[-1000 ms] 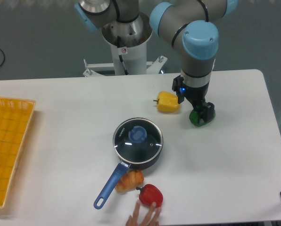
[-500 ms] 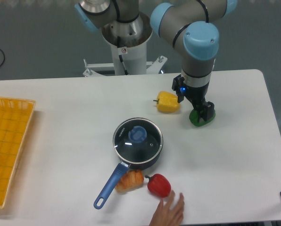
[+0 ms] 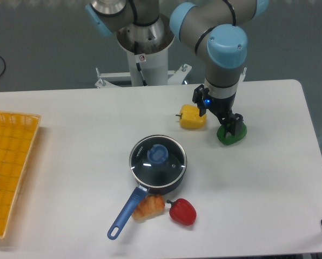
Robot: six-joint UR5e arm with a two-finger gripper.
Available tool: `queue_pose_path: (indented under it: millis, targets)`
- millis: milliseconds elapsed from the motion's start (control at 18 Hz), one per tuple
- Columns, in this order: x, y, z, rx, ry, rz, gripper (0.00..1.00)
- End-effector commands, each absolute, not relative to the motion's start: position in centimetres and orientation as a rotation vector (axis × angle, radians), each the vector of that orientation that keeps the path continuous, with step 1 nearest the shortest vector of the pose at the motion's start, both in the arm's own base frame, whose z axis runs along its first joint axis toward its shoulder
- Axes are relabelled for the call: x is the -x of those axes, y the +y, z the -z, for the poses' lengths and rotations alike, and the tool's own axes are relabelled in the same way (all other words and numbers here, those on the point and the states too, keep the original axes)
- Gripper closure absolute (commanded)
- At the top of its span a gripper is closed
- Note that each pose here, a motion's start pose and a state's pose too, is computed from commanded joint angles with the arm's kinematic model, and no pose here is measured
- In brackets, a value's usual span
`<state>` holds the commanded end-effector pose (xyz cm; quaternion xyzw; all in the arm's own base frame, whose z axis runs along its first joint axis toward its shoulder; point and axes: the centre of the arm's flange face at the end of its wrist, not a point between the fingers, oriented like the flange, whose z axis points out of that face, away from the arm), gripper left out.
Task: Open the lid
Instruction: 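Move the gripper over the saucepan and lower it toward the blue lid knob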
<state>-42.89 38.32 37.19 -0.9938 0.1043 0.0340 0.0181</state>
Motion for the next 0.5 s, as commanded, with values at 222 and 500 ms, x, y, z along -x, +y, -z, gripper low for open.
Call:
queue_pose_path:
  millis: [222,500]
  targets:
    - [40.4,41.1,-36.8,3.093,0.165,-0.094,0.00]
    - [37.9,43.6,-36.4,3.101,0.228,-0.088,0.00]
